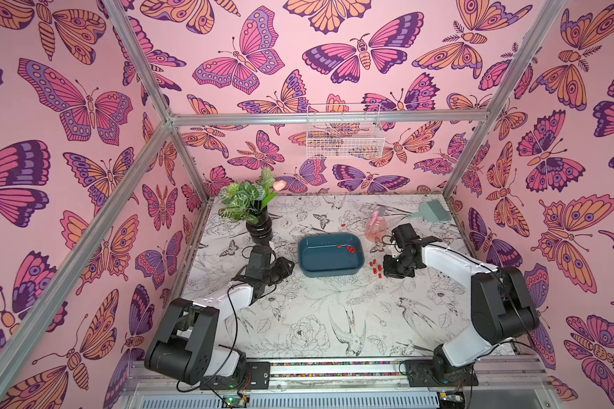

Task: Take the screw protection sleeves out of the storage box
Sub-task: Place the screw protection sleeve at the center of the board.

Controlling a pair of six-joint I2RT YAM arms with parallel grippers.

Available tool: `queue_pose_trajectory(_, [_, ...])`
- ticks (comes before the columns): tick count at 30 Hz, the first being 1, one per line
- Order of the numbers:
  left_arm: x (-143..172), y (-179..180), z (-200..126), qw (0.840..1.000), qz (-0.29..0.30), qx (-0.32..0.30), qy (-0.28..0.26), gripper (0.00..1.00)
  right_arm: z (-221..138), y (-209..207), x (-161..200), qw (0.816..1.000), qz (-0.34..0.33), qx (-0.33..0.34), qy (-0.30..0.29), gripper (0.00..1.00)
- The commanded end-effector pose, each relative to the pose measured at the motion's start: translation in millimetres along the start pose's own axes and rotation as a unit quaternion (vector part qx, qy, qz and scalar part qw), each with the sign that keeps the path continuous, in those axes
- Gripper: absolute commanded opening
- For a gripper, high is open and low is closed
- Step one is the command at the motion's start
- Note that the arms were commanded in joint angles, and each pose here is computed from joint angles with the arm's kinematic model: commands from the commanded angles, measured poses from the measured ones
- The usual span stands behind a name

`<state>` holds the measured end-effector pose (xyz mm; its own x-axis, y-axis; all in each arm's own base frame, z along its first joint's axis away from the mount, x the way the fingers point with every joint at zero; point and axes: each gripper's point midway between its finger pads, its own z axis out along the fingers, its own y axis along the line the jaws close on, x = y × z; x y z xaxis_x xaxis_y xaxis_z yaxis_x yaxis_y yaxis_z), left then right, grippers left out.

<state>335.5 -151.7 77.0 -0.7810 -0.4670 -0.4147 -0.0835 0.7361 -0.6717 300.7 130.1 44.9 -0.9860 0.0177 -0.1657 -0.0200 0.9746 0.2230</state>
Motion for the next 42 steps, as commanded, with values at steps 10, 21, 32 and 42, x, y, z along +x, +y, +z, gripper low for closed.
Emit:
queue_pose_trajectory(10, [-1.5,0.5,0.8,1.000,-0.003,0.000,0.006,0.29,10.2,3.8,-18.9,1.000,-0.004,-0.004,0.007,0.09])
queue_pose_trajectory(21, [-1.6,-0.3,2.0,1.000,-0.002,0.001,0.008,0.29,18.9,0.8,-23.0,1.000,-0.006,0.009,0.023,0.13])
queue_pose_trajectory(32, [-1.3,-0.2,2.6,1.000,-0.003,0.001,0.009,0.29,15.0,0.3,-23.6,1.000,-0.009,0.012,0.020,0.19])
queue_pose_trajectory(42, [-1.4,-0.9,2.3,1.000,-0.002,0.002,0.009,0.29,-14.1,5.0,-29.0,1.000,-0.007,0.006,-0.022,0.32])
